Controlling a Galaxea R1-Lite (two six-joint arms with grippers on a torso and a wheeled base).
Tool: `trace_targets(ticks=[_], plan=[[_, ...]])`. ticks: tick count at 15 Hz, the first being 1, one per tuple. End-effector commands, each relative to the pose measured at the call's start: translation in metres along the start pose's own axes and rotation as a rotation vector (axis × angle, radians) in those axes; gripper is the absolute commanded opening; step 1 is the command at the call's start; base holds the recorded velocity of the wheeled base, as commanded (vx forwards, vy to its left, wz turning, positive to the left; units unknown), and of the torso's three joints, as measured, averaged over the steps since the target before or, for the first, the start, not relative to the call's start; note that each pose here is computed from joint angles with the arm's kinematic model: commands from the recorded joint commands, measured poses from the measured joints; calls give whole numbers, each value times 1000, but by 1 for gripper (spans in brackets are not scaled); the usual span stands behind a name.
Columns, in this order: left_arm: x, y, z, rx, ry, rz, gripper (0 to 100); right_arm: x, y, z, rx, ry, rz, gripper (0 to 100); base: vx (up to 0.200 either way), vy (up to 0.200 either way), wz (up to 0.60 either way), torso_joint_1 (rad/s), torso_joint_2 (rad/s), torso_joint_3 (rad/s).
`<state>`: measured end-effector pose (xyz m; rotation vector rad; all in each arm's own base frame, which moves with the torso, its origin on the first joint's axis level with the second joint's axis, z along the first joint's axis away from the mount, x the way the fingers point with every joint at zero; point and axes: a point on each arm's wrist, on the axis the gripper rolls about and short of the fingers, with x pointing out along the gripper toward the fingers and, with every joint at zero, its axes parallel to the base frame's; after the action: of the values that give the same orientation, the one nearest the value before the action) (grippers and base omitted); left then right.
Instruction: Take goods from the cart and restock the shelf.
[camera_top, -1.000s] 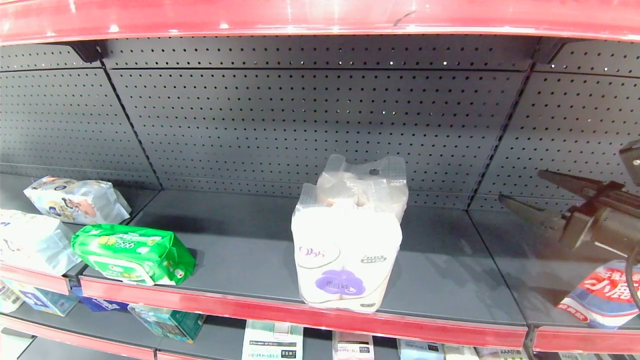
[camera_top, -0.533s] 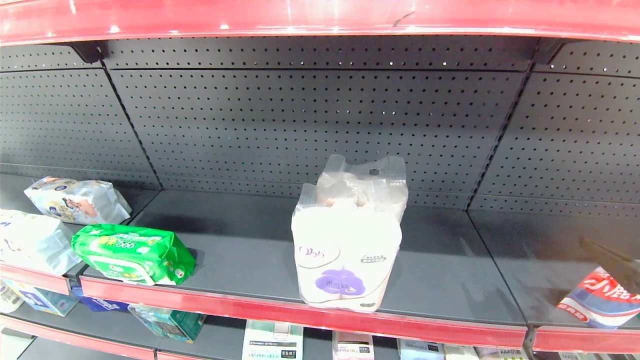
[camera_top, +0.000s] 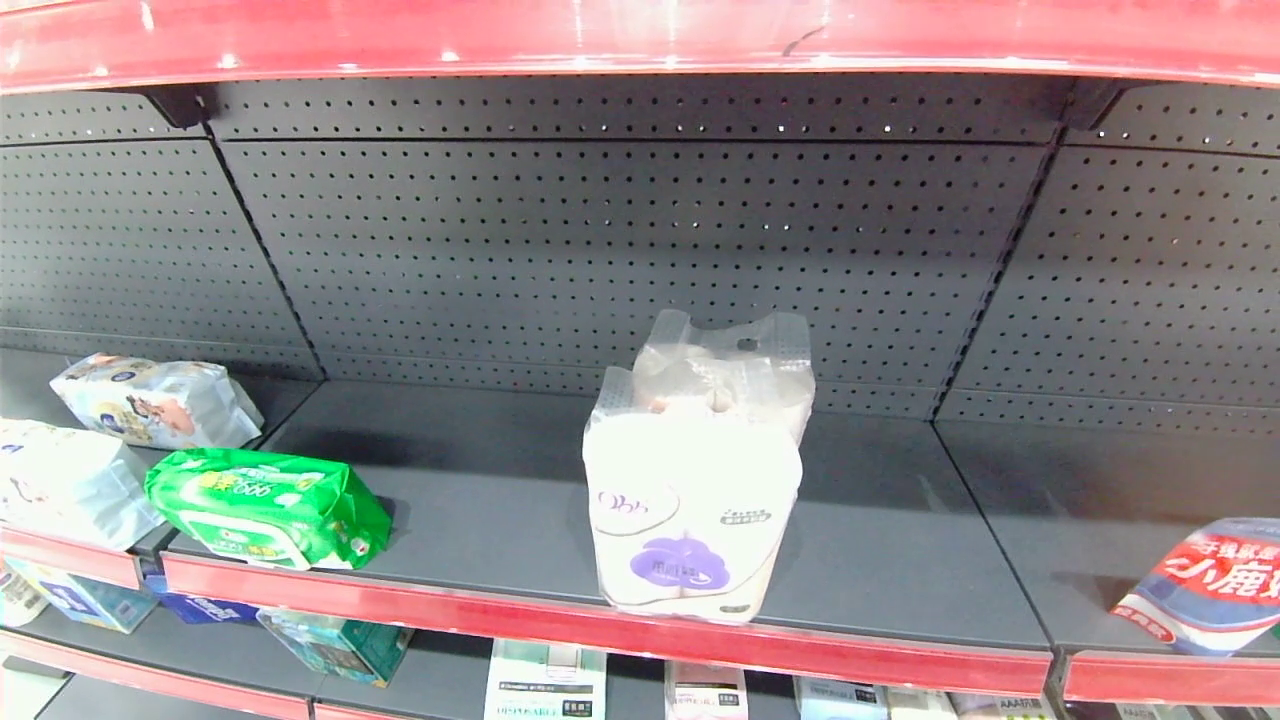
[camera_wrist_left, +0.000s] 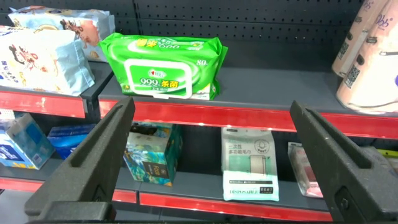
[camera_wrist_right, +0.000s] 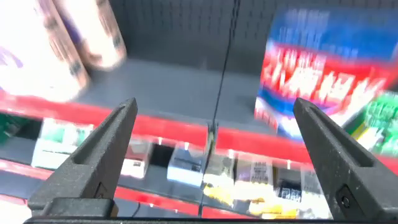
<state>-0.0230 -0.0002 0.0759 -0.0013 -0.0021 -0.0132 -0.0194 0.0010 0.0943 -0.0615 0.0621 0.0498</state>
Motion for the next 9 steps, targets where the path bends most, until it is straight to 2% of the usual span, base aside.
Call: trace_targets(ticks=[1, 9], plan=[[0, 0, 0, 0, 1, 1, 100, -2, 1, -19, 31, -66, -10, 100, 0, 0, 0, 0, 0, 0], [0, 0, 0, 0, 1, 1, 100, -2, 1, -19, 54, -66, -15, 100, 0, 0, 0, 0, 0, 0]])
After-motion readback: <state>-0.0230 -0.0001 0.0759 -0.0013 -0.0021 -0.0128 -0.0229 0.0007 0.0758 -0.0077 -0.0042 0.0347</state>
